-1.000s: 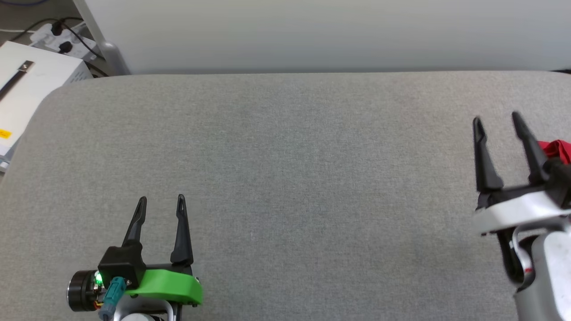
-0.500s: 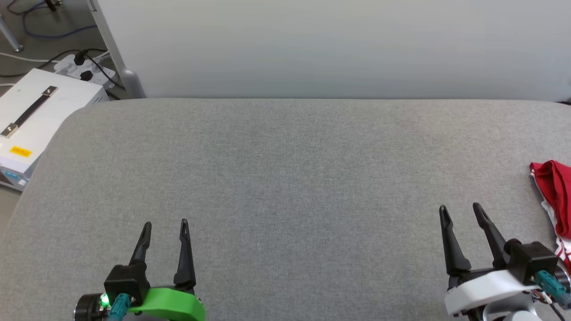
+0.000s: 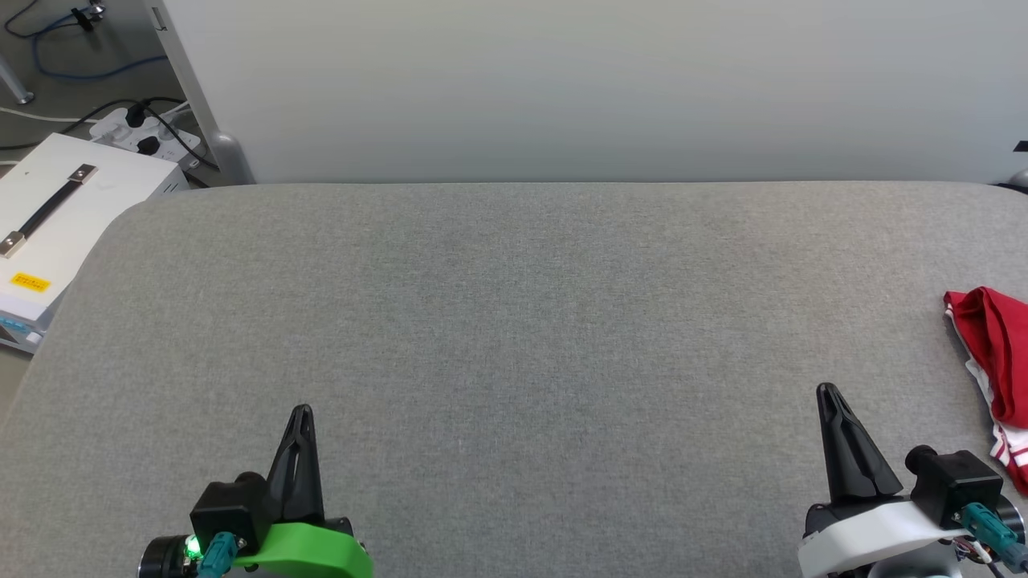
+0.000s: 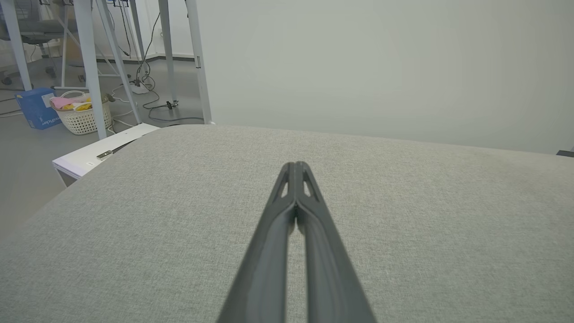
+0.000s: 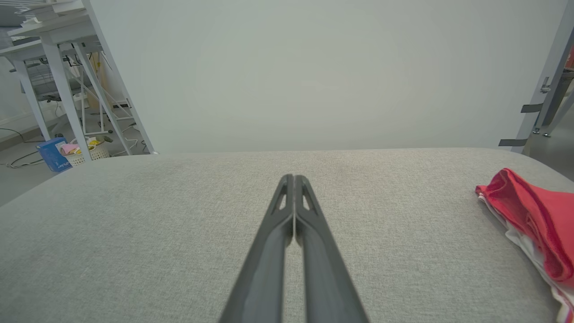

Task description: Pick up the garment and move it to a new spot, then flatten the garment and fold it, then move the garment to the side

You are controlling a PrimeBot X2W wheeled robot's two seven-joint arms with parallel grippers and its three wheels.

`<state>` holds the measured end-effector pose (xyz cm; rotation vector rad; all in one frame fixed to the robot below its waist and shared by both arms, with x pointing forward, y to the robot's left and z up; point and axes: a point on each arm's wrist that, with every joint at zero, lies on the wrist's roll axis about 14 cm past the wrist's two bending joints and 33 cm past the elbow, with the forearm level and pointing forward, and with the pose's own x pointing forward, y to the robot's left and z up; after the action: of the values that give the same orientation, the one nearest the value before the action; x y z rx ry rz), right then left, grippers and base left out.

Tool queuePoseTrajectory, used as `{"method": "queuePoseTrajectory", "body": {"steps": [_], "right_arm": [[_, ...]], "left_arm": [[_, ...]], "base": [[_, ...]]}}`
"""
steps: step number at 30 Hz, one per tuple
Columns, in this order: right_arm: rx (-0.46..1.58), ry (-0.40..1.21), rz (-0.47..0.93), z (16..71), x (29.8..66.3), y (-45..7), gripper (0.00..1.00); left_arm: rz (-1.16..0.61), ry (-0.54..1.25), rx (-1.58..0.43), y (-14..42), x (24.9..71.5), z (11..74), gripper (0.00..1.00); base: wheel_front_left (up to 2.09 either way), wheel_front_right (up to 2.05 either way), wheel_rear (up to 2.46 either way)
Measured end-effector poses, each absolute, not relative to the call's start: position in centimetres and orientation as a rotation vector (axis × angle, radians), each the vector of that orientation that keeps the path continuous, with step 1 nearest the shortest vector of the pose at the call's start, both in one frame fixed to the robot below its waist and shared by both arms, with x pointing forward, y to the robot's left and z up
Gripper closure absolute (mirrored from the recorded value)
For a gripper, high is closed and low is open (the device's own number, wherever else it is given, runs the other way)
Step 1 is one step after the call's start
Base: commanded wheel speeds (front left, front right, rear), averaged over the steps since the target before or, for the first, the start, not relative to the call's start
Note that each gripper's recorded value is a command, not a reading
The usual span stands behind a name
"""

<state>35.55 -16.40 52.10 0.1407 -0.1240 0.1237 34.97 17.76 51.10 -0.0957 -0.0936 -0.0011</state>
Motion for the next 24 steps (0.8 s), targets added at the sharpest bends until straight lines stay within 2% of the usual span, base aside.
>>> {"method": "queuePoseTrajectory", "body": {"steps": [24], "right_arm": [[0.107,-0.083,0.13,51.69,35.64,-16.25,1.0]], "left_arm": [[-0.008,-0.059,-0.072,17.63,35.21,50.94,1.0]], "base": [[0.0,0.0,0.0]]}}
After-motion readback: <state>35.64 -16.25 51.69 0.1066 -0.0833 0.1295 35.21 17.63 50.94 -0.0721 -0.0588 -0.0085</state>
